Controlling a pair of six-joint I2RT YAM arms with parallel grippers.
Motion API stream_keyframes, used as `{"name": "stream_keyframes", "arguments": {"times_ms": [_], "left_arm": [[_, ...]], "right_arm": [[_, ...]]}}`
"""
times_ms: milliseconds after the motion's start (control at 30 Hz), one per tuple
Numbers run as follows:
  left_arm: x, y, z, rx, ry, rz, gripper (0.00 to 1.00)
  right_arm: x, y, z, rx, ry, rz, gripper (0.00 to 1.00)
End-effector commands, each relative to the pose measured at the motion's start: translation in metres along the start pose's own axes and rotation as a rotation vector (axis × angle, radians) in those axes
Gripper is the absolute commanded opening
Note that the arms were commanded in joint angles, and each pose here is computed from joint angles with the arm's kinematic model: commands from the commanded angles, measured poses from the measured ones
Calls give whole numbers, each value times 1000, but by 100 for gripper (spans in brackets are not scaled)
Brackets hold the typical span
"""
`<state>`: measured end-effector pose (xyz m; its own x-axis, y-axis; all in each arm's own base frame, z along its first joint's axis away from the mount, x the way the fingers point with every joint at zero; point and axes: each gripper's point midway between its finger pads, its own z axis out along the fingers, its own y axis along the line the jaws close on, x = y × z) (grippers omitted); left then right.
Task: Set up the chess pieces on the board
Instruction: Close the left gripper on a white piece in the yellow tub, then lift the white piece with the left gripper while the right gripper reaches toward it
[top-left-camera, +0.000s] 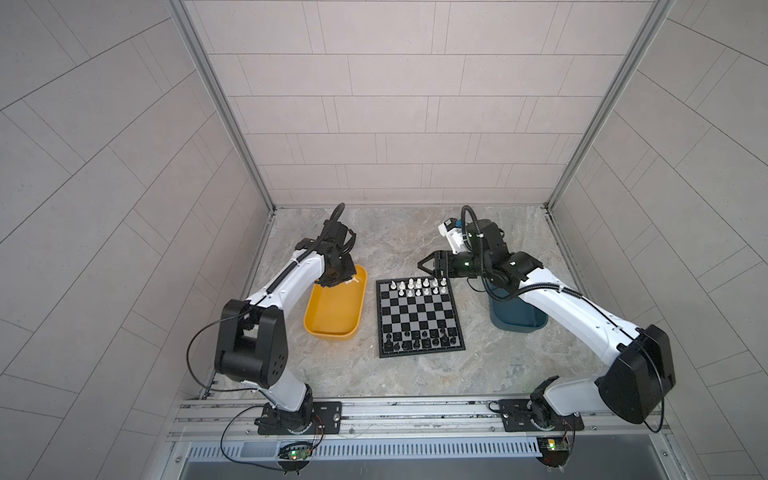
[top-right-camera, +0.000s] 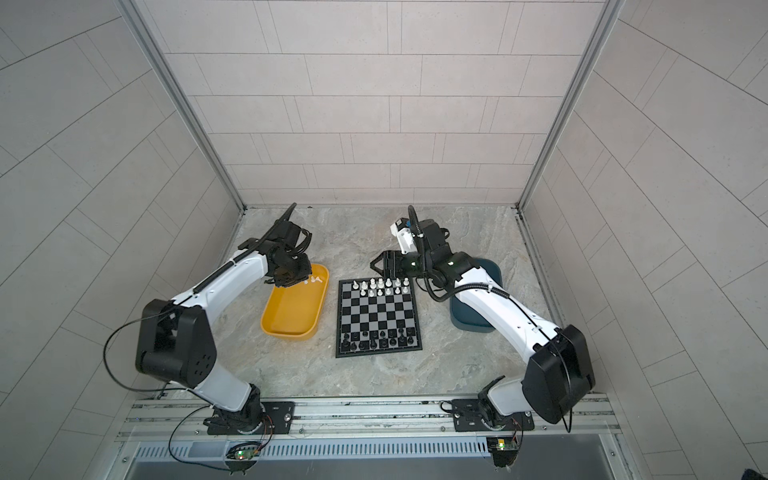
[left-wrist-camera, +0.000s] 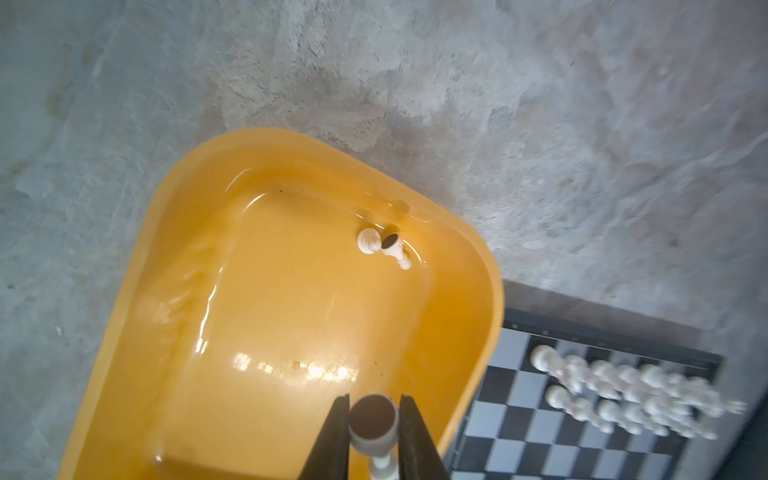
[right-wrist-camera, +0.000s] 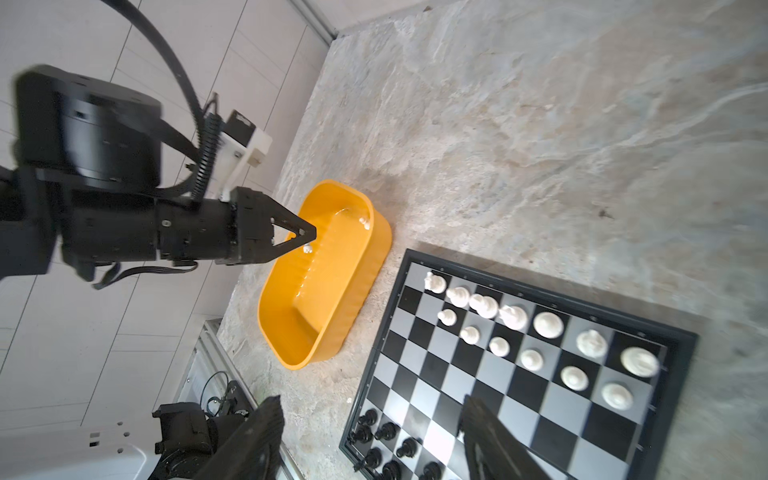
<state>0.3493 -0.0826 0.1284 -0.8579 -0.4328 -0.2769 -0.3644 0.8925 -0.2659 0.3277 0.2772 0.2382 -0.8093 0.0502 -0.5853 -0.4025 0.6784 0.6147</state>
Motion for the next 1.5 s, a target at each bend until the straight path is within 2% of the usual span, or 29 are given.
{"name": "stream_keyframes", "arguments": {"times_ms": [0,100,200,400,567,867,1467], "left_arm": [[14,-9,-27,81,59,-186,15],[18,-17,-48,134,69,-280,14],[27,-16,-59,137,114,-378,13],[34,-37,-72,293,164,-560,13],[28,-34,-89,297,108,-576,13],[29,-37,-87,322,123,-617,13],[41,-37,-85,353,161,-691,13]], "right_arm": [[-6,29,29,-114,-63,-50,68],[4,48,57,-168,-78,-134,68],[10,69,80,-262,-83,-138,67],[8,90,101,-322,-87,-120,65],[6,97,110,-360,-85,-87,62],[11,115,120,-401,-53,-95,57],[10,120,132,-403,-38,-88,32]]}}
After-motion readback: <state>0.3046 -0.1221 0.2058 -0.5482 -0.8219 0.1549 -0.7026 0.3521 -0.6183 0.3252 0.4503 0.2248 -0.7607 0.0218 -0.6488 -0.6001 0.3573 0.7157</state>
